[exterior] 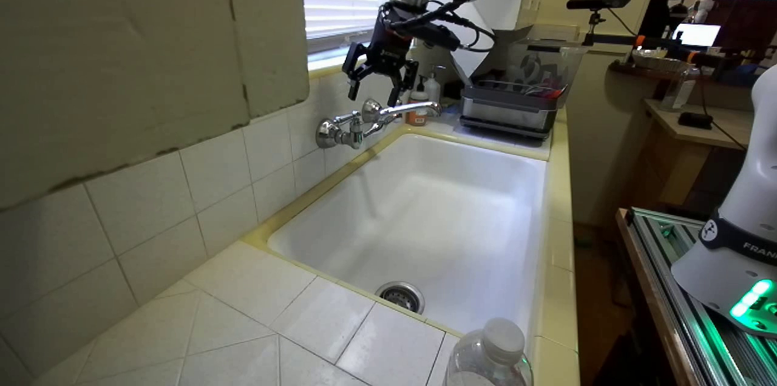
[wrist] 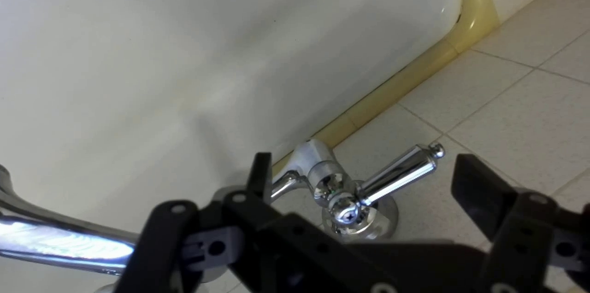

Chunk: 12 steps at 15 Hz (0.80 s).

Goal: Open the kitchen faucet with the left handle

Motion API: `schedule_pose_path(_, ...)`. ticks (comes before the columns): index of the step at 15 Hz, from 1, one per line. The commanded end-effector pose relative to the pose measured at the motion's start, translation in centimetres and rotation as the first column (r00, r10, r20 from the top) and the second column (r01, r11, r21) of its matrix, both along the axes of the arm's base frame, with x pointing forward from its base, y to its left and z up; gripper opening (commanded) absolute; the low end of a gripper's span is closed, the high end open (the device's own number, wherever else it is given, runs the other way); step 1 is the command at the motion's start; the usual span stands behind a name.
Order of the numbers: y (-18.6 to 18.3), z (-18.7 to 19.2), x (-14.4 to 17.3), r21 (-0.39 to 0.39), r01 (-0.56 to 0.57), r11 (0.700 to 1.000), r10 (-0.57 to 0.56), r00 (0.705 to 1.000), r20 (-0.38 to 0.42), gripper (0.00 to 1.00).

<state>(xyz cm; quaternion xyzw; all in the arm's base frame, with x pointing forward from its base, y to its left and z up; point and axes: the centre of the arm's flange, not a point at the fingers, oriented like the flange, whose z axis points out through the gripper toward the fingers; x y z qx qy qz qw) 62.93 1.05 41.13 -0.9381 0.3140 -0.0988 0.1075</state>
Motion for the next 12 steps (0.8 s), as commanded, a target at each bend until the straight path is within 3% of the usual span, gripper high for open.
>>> schedule_pose_path(1,0.6,-0.6,0.3,0.012,0.038,0.999,-0.038,0.999,0.019,1.00)
schedule_pose_path(12,0.4,-2.8,2.1,0.037,0.128,0.991,-0.129,0.991,0.028,1.00)
